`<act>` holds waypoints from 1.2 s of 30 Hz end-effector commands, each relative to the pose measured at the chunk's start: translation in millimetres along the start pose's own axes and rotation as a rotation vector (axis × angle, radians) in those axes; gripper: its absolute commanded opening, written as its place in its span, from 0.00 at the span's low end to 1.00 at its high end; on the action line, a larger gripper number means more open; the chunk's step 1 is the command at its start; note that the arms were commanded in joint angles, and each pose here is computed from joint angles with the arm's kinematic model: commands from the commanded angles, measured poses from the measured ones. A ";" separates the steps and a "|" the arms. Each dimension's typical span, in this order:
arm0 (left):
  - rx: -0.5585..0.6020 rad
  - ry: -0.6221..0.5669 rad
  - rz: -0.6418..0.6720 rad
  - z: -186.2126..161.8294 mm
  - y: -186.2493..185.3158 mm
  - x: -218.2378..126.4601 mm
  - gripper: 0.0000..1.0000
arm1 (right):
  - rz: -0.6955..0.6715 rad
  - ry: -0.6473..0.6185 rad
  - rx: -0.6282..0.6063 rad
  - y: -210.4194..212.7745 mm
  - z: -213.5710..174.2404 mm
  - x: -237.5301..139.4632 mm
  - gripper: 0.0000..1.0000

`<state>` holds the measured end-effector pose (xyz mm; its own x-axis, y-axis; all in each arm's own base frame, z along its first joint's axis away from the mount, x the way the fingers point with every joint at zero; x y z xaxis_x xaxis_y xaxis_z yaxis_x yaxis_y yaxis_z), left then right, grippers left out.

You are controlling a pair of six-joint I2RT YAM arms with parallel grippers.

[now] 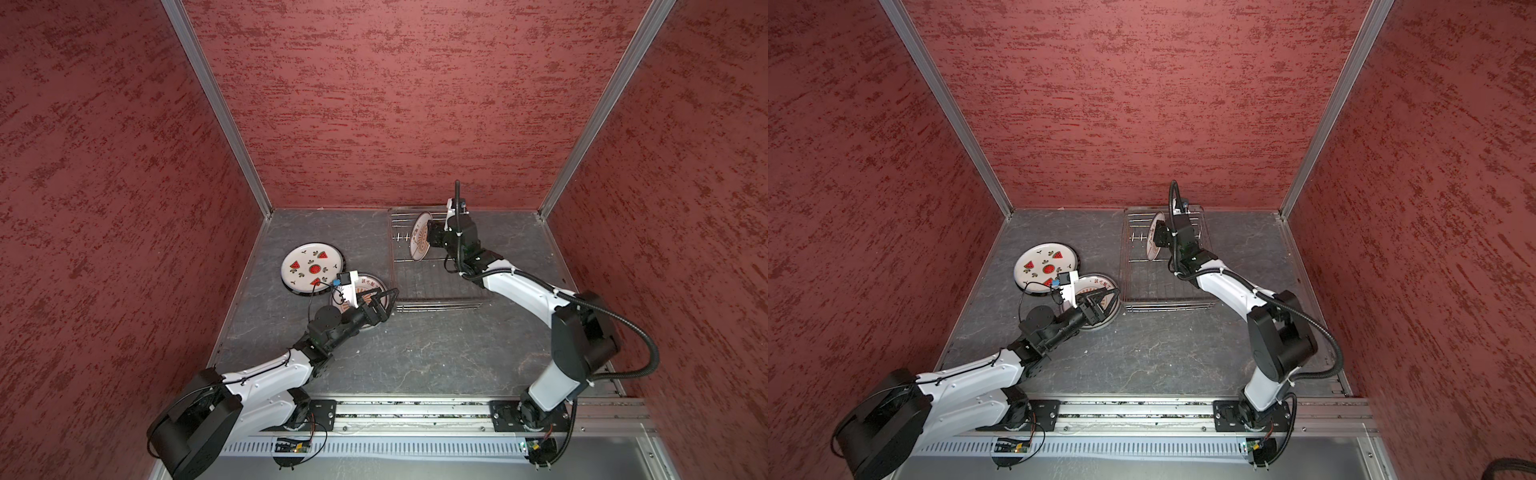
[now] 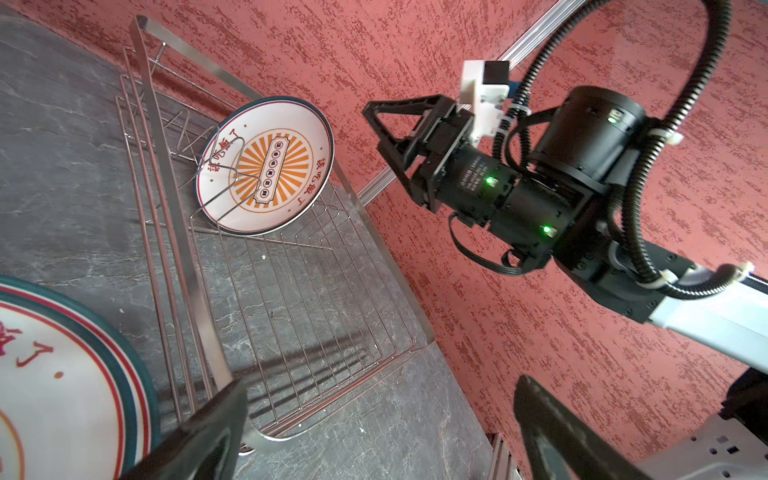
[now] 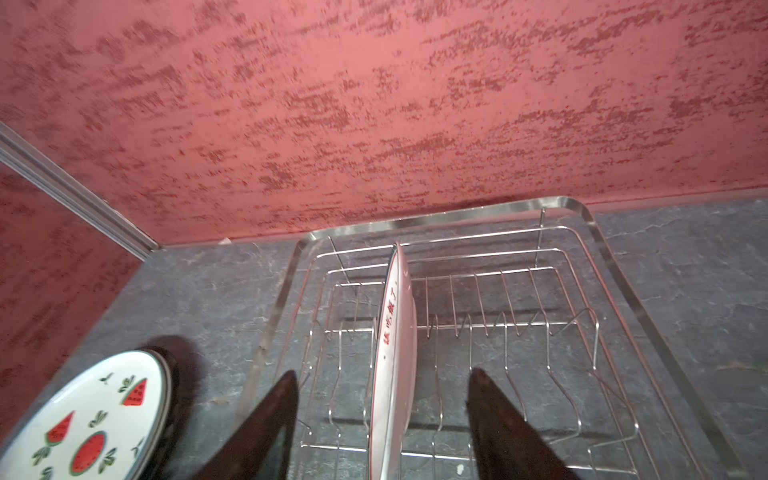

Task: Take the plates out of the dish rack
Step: 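Move the right gripper to the last rack plate and close on its rim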

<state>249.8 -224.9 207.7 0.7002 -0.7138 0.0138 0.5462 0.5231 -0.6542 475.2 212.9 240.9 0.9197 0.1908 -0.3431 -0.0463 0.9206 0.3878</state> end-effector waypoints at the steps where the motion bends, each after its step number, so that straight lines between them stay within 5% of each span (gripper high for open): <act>1: 0.049 -0.015 -0.045 4.1 -11.5 -4.4 1.00 | -0.110 0.022 -0.036 -9.8 -2.1 9.6 0.55; 10: 0.054 -0.057 0.012 8.3 -2.5 -16.1 0.99 | -0.201 0.043 -0.100 -6.7 -14.7 36.4 0.46; 20: 0.040 -0.122 0.058 15.8 4.8 -33.7 0.99 | -0.316 0.025 -0.172 -7.3 -20.9 51.6 0.25; 36: 0.039 -0.142 0.063 17.7 5.8 -38.5 0.99 | -0.404 0.021 -0.224 -13.8 -24.0 59.1 0.11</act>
<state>235.2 -186.1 216.9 0.7899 -0.6081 0.0794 0.5105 0.5802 -0.6346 516.6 221.8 188.1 0.8700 -0.1608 -0.4661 0.2063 0.9773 0.0480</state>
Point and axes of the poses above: each gripper's point midway between its finger pads, its own x axis out along the fingers, its own y axis along the line the jaws close on, z = x × y, the point moved 1 cm from there along -x, back along the fingers, and after that the axes turned 7 degrees about x, right-handed, at the moved point
